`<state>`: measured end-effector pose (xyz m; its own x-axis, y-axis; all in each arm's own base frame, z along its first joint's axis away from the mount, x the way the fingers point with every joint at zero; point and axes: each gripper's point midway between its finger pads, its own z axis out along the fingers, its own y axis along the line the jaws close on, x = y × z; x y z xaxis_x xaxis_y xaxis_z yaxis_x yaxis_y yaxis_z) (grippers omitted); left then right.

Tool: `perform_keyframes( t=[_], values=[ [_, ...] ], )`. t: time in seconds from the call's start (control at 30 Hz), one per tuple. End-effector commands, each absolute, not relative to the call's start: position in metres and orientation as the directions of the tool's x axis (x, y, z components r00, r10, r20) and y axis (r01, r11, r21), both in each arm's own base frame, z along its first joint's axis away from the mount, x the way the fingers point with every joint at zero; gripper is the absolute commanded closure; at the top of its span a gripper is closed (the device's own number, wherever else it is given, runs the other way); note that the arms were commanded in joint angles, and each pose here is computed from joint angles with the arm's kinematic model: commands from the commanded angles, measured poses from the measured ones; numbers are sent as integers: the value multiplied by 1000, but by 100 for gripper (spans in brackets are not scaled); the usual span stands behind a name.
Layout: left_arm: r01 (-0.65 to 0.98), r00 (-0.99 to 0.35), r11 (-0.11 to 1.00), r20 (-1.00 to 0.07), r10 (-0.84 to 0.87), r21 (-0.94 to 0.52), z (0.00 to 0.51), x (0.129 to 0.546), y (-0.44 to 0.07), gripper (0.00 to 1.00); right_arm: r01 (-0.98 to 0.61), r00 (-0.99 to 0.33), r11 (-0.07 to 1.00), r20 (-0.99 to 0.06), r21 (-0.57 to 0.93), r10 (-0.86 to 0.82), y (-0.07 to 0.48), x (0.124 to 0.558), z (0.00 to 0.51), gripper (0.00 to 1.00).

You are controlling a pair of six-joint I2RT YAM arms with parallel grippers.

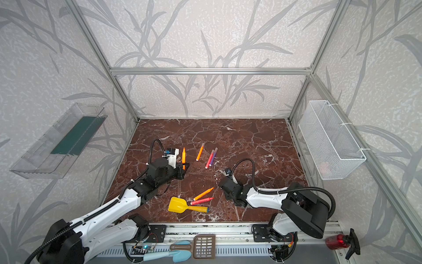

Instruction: Insert the pens into the pen caps

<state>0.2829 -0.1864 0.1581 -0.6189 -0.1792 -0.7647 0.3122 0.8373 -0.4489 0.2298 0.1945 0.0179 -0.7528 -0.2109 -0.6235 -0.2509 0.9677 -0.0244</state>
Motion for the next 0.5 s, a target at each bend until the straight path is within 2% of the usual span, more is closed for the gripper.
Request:
perform_keyframes(
  t=[0.0, 0.13, 0.47],
  values=[
    [333, -585, 824, -786, -200, -459, 174, 287, -190, 100, -181, -765, 983, -624, -34, -162, 177, 236, 11, 55],
    [335, -586, 823, -786, -199, -458, 174, 288, -191, 100, -171, -785, 985, -608, 23, -122, 179, 249, 4, 57],
    [336, -584, 829, -789, -190, -448, 172, 289, -191, 100, -181, -795, 982, -597, 60, -110, 204, 280, -3, 60]
  ],
)
